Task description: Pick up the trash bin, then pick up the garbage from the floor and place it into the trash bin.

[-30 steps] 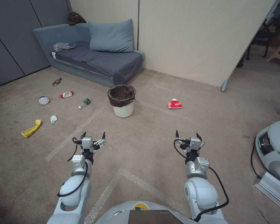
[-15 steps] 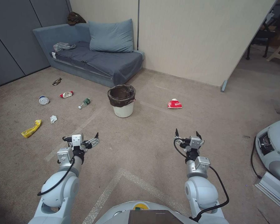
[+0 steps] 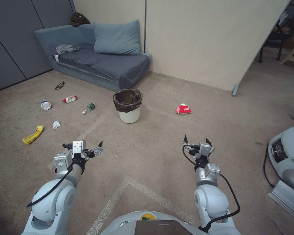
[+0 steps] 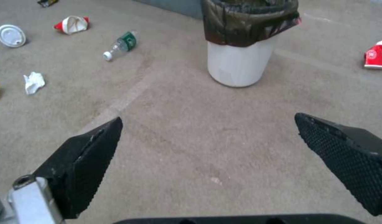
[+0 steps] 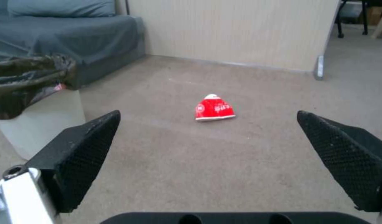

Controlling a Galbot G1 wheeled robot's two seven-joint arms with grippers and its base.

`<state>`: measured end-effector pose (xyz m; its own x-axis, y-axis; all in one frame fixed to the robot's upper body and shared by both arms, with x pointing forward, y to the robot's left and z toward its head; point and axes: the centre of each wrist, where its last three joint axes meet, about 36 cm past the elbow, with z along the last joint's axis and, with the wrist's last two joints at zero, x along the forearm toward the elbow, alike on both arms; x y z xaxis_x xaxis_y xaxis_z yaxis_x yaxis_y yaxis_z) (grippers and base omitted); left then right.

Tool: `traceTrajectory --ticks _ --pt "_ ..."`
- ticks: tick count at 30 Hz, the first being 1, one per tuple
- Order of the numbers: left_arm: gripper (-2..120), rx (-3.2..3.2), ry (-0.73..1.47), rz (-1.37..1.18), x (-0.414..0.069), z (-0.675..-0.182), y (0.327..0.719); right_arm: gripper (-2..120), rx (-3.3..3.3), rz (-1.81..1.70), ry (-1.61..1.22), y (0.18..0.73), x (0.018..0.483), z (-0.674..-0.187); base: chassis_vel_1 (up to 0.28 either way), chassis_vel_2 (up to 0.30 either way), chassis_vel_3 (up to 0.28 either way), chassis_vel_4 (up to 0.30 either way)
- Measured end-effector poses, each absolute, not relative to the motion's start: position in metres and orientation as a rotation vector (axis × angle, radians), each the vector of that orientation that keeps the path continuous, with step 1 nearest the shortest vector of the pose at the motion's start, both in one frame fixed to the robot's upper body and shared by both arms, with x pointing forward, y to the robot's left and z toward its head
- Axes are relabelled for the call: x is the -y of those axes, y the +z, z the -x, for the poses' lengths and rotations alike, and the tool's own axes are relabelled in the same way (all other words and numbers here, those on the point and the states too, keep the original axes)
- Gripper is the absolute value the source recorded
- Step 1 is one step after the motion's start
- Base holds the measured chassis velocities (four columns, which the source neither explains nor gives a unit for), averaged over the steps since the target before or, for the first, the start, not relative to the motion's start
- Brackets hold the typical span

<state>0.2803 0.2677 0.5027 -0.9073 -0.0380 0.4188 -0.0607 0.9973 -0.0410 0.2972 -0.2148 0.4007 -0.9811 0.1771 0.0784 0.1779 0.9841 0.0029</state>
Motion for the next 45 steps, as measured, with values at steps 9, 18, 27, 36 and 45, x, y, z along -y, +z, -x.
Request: traceTrajectory --ticks 9,18,27,36,45 --pt "100 2.723 0.076 -0.062 -0.2662 -0.2844 0.5031 100 3.048 0.273 -0.025 0.4010 0.2142 -0.2999 -0.023 0.020 0.013 -0.024" --pt "100 2.722 0.077 -0.059 -0.2660 -0.2864 0.5018 100 3.049 0.268 -0.030 0.4007 0.2133 -0.3011 -0.115 0.117 0.117 -0.117" --pt "100 2.719 0.074 -0.063 -0.2674 -0.2856 0.5001 100 3.048 0.266 -0.030 0.4002 0.2134 -0.3016 -0.083 0.086 0.089 -0.090" --pt "100 2.723 0.076 -0.062 -0.2674 -0.2847 0.5004 100 3.045 0.270 -0.028 0.3997 0.2142 -0.3012 -0.096 0.110 0.100 -0.114" --pt "100 2.729 0.076 -0.059 -0.2678 -0.2851 0.4998 100 3.047 0.273 -0.027 0.3986 0.2146 -0.3032 -0.176 0.151 0.173 -0.165"
